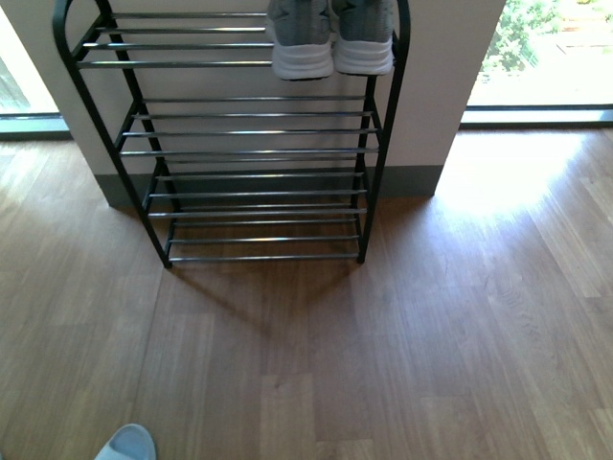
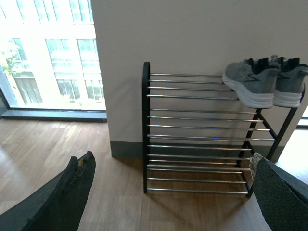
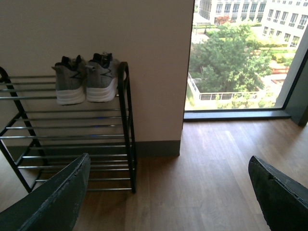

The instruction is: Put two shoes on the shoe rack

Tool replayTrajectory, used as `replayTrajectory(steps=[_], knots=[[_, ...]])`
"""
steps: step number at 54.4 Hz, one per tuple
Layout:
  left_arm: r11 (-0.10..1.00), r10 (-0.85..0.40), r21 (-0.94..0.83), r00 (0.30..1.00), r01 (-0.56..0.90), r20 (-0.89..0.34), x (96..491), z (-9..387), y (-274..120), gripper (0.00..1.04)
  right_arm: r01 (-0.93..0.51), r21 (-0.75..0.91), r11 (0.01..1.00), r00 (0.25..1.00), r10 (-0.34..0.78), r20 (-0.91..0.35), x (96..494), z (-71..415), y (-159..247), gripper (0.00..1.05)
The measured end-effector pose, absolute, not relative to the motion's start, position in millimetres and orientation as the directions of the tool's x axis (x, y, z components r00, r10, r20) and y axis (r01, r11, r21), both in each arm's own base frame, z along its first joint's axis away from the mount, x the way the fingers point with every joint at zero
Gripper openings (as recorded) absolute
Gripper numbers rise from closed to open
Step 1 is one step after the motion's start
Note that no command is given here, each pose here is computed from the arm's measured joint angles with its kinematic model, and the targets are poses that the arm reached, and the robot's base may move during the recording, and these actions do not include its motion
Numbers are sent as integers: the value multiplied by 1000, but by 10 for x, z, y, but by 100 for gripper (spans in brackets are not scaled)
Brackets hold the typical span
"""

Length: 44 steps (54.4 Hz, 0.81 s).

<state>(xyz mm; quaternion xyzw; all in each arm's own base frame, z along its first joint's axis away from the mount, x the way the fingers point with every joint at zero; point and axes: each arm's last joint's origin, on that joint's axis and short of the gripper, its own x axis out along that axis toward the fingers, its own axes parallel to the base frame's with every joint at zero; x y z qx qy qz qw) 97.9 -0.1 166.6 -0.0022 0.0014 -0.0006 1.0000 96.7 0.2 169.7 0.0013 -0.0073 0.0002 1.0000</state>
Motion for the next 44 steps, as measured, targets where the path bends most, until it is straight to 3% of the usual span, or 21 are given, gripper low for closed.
replayTrajectory(steps=[44], knots=[[1000, 3, -5, 1000, -3, -3, 979, 1666, 0, 95, -5, 2, 1000, 1000, 5, 15, 967, 1697, 2, 96]])
